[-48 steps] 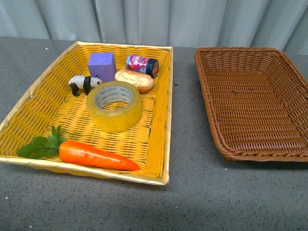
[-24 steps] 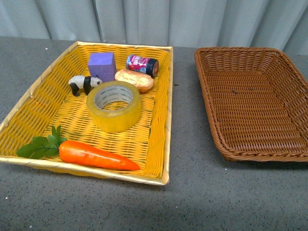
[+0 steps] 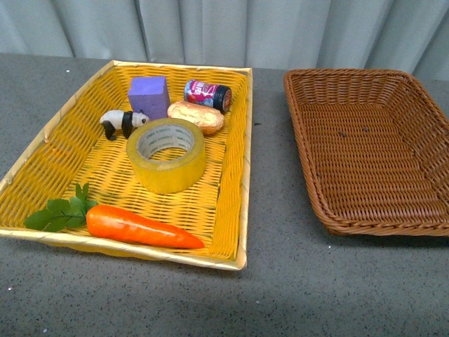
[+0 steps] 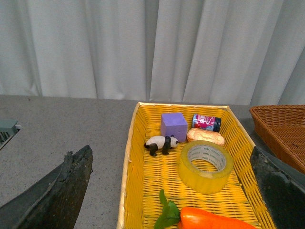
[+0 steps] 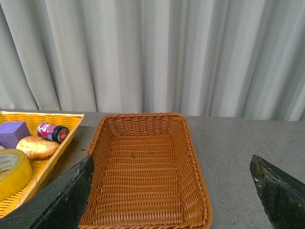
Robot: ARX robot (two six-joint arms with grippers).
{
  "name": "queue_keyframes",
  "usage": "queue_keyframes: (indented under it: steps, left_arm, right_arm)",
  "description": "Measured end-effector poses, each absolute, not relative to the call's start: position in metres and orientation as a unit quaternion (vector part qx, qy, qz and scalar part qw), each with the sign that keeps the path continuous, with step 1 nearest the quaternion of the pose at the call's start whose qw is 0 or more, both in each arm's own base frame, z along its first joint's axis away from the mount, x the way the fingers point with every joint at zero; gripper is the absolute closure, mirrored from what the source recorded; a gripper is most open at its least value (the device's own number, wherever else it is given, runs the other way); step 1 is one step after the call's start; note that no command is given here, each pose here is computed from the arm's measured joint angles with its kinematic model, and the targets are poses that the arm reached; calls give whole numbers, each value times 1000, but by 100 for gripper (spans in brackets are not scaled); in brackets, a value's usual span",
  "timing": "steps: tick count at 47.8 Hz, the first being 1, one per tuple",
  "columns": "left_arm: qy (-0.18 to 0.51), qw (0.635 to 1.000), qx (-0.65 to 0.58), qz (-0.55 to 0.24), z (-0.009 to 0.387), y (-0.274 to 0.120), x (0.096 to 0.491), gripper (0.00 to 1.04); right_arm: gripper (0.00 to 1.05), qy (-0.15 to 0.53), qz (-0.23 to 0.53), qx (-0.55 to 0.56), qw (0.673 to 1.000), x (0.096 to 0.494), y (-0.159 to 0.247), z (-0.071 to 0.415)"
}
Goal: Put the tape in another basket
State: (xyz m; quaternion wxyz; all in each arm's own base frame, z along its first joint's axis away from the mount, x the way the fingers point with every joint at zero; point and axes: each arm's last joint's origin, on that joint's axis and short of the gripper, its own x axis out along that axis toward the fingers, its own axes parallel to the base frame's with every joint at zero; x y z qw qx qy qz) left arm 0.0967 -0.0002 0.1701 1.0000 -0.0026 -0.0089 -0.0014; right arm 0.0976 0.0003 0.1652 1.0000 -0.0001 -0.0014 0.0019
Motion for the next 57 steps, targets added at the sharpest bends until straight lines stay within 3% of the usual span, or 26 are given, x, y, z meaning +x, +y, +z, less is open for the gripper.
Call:
queue_keyframes:
  steps: [8, 13, 21, 57]
  left_arm:
    - [-9, 1000, -3, -1, 170, 0, 97, 7]
    - [-9, 1000, -3, -1, 170, 0, 97, 7]
    - [-9, 1000, -3, -1, 170, 0, 97, 7]
    - [-9, 1000, -3, -1, 170, 0, 97, 7]
  right_arm:
    - [9, -1, 2, 0, 1000, 98, 0, 165]
    - [26, -1, 2, 0, 1000, 98, 0, 165]
    - [7, -1, 2, 0, 1000, 98, 0, 165]
    - [9, -1, 2, 0, 1000, 98, 0, 165]
